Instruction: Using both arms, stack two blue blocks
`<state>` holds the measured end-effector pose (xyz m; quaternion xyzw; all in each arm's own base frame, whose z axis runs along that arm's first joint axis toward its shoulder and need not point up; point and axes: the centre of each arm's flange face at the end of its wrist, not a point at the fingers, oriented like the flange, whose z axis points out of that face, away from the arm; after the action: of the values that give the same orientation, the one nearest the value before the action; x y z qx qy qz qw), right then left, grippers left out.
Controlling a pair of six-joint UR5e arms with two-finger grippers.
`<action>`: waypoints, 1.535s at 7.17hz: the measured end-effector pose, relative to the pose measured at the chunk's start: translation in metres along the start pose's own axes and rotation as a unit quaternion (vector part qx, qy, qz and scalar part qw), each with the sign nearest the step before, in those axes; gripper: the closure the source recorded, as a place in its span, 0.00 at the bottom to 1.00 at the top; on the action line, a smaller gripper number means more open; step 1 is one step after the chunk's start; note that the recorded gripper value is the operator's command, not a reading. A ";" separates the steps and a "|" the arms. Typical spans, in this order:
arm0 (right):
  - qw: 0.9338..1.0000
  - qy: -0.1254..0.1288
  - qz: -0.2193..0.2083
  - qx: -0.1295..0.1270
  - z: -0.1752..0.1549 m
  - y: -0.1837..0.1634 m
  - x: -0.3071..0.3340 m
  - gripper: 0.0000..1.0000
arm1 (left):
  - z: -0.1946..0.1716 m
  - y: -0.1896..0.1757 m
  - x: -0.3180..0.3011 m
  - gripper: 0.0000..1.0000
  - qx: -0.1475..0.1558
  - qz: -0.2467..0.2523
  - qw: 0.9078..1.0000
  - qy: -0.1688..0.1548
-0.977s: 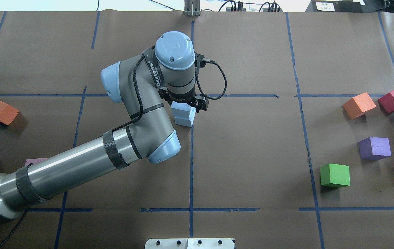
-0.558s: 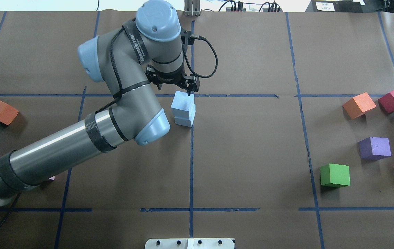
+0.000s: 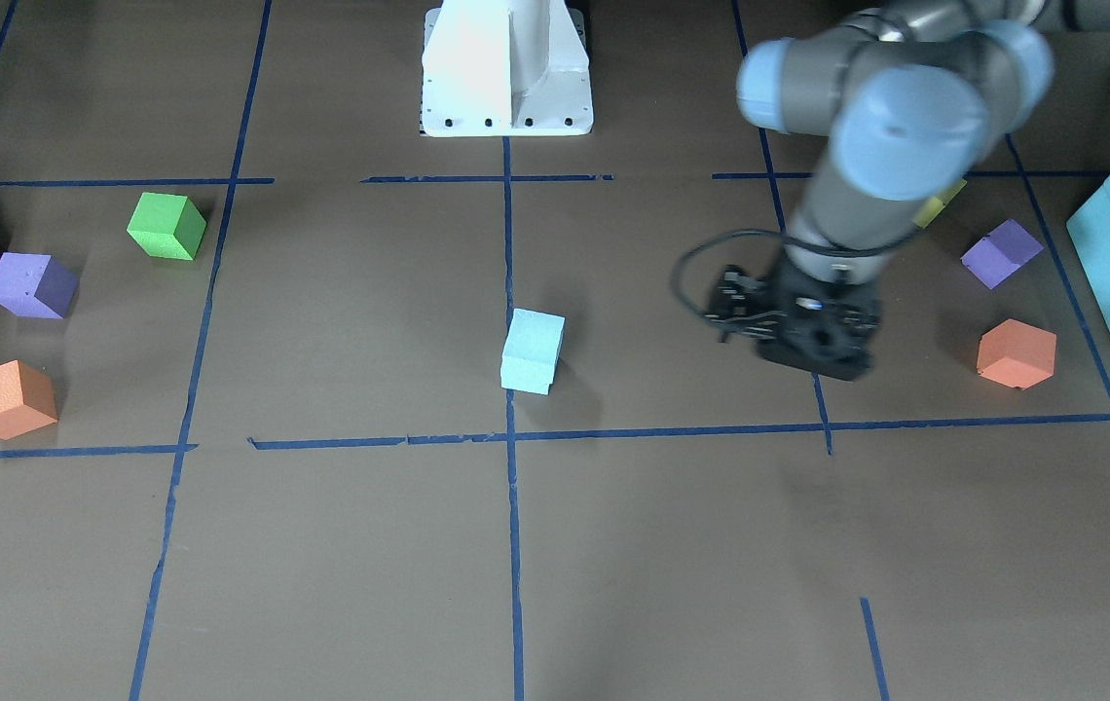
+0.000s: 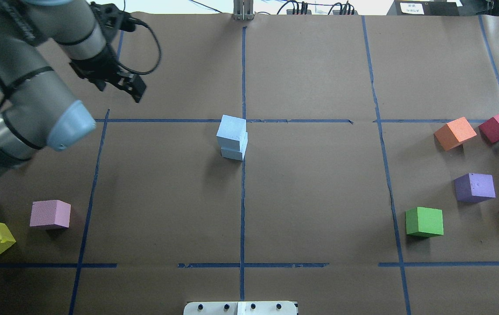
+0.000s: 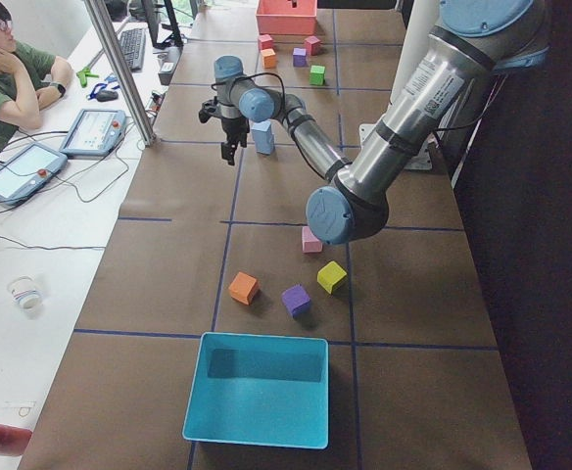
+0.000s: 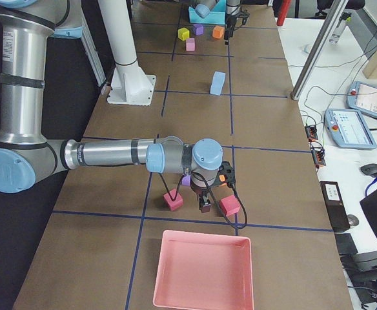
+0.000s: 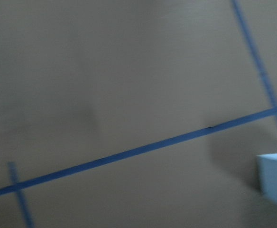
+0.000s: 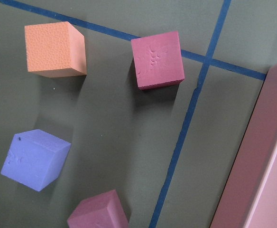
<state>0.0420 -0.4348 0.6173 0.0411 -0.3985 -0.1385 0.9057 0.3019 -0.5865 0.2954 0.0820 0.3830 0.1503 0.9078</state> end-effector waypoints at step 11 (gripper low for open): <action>0.998 0.003 0.069 0.003 -0.002 -0.003 -0.001 0.00 | 0.007 0.323 -0.439 0.00 -0.038 -0.089 0.995 -0.001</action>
<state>0.0422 -0.4379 0.6142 0.0165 -0.3978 -0.0745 0.9143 -0.0518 -0.4304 0.6797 0.0135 0.3821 0.0831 0.9203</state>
